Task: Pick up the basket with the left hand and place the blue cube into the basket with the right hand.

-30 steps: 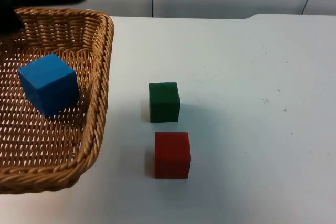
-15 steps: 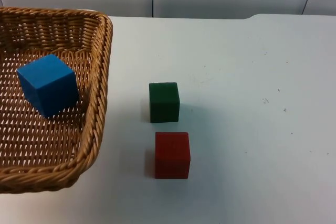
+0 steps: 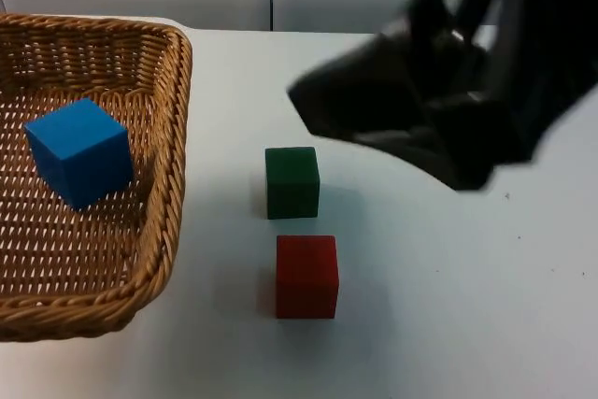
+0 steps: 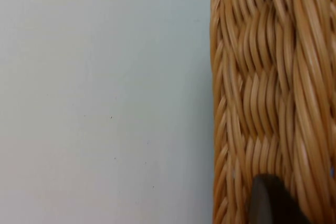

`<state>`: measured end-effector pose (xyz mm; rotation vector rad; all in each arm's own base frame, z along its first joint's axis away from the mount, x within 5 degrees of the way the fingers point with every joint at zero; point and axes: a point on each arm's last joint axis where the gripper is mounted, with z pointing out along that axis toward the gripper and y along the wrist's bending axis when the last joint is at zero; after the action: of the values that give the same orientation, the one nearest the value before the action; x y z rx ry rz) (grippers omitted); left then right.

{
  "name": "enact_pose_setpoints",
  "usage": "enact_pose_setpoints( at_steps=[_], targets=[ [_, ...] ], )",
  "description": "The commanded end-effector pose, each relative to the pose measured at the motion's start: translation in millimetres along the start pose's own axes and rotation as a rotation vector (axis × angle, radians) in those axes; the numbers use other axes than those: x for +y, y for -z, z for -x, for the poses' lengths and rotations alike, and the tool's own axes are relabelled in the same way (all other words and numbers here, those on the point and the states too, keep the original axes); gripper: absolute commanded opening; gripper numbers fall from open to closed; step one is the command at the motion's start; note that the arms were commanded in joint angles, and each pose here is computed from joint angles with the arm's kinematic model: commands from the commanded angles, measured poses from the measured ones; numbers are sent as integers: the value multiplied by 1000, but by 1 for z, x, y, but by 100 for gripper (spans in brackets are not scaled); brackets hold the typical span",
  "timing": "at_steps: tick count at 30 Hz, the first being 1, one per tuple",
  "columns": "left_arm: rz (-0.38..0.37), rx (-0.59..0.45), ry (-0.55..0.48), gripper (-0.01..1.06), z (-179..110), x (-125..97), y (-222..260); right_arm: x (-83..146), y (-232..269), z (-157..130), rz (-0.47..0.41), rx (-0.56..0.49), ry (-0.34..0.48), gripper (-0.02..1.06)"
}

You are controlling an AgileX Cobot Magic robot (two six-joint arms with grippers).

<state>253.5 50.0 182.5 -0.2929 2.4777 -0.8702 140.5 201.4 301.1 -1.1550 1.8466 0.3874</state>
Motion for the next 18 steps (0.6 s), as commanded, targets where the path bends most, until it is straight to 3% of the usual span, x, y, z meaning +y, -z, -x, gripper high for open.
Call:
enact_pose_setpoints(
  at_steps=[1, 8, 12, 18],
  targets=[
    [-30, -17, 29, 0, 1, -3, 1, 5, 15, -14, 13, -23, 12, 105],
    [-29, -18, 29, 0, 1, -2, 1, 8, 54, -50, 18, 4, -36, 105],
    [-8, -30, 29, 0, 2, 0, 1, 9, 92, -77, 25, 4, -104, 105],
    [3, -34, 28, 0, 2, 1, 1, 9, 122, -101, 19, 0, -127, 105]
  ],
)
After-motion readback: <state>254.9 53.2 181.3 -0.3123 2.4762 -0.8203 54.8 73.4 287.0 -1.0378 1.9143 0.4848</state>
